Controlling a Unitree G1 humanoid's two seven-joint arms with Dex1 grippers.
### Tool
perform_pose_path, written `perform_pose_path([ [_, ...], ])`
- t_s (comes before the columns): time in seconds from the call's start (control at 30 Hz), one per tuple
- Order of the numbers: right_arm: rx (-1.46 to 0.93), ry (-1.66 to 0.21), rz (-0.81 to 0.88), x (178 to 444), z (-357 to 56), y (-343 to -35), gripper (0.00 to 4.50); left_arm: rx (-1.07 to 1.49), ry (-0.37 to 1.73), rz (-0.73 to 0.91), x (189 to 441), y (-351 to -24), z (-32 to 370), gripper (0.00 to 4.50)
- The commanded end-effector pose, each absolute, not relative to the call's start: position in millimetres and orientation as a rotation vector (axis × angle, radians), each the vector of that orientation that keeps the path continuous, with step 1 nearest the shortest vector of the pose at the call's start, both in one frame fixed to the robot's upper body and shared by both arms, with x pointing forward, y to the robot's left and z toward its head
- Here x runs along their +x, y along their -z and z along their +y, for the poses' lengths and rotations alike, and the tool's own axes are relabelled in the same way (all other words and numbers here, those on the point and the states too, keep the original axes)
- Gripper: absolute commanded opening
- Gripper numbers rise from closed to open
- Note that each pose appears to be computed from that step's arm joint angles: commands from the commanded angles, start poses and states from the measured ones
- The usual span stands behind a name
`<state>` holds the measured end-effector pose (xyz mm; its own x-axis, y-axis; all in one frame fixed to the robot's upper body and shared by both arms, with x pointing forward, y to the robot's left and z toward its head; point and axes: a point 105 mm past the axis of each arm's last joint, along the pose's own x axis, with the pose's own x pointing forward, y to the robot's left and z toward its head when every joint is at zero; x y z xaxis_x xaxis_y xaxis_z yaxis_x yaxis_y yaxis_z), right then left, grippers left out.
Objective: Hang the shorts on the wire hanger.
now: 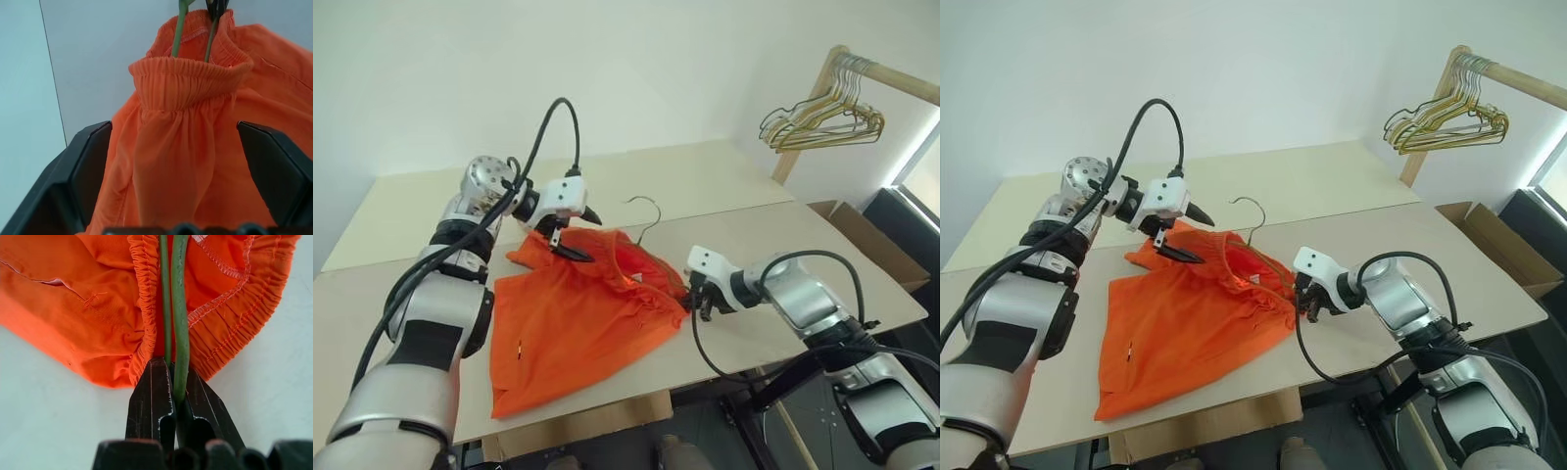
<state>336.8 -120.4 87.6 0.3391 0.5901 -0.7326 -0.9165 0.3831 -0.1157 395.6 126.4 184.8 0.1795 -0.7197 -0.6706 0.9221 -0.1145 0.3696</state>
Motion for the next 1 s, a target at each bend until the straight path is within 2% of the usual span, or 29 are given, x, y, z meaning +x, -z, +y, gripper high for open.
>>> perform_pose_path([
  [0.03, -0.623, -1.06, 0.586, 342.5, -111.3, -104.9, 0.0, 0.987, 1.385, 0.27, 401.5, -196.1, 123.4, 2.96],
  [0.07, -0.632, -1.061, 0.583, 342.2, -110.7, -105.0, 0.0, 0.985, 1.377, 0.286, 402.5, -194.0, 123.4, 2.68],
  [0.43, -0.699, -1.04, 0.556, 343.4, -110.9, -105.9, 0.0, 0.968, 1.379, 0.349, 403.6, -180.6, 118.8, 2.68],
  [0.53, -0.693, -1.037, 0.557, 343.5, -111.1, -105.9, 0.0, 0.988, 1.396, 0.379, 401.2, -175.9, 122.5, 2.12],
  [0.73, -0.67, -1.028, 0.558, 345.4, -111.3, -108.2, 0.0, 1.023, 1.343, 0.4, 406.0, -169.8, 127.1, 0.16],
  [1.0, -0.632, -1.016, 0.503, 349.9, -105.7, -113.1, 0.0, 1.056, 1.277, 0.408, 411.4, -167.2, 135.4, 0.08],
])
